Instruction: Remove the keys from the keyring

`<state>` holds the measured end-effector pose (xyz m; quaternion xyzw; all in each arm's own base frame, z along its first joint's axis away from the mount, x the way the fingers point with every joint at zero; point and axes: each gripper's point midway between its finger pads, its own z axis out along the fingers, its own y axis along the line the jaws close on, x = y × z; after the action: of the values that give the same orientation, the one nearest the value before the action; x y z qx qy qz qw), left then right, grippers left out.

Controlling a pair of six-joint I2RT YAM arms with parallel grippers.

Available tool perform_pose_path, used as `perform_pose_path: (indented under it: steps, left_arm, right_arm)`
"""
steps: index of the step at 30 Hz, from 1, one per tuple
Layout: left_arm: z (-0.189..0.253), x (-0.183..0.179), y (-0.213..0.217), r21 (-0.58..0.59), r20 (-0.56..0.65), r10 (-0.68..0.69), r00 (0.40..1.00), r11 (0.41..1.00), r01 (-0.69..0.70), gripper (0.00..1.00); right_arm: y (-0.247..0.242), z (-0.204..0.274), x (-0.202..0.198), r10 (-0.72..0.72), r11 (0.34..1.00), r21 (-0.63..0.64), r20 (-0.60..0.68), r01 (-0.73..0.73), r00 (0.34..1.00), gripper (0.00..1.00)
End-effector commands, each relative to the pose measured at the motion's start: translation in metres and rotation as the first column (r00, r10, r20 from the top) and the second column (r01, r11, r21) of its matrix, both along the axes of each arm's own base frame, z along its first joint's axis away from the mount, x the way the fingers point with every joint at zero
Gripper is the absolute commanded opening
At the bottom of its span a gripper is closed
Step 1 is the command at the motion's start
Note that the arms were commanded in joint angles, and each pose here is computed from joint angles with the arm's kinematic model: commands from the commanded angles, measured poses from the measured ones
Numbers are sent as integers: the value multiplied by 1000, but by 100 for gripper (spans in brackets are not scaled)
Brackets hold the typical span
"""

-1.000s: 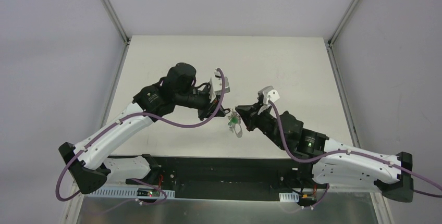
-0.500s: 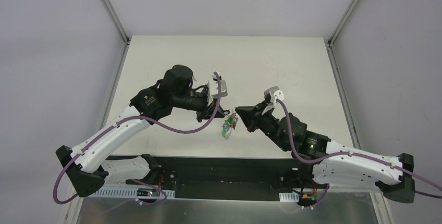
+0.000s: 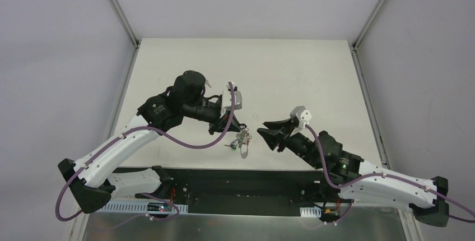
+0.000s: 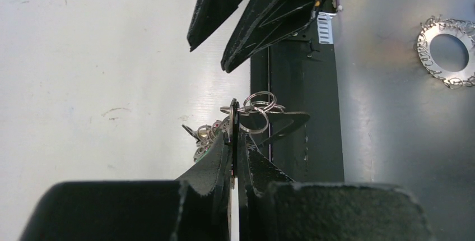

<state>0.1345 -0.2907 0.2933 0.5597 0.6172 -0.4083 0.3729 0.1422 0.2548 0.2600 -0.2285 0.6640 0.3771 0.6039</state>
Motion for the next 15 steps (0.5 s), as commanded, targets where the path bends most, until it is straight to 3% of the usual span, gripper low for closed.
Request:
perform_pose_path:
  steps: [1, 15]
  left_arm:
    - [34, -19, 1, -102, 102, -105, 989, 988, 115, 0]
    - [39, -23, 2, -116, 113, -124, 986, 984, 137, 0]
  right_arm:
    - [1, 40, -2, 32, 999, 34, 139, -37, 990, 40]
    - [28, 61, -18, 194, 981, -48, 238, -188, 952, 45]
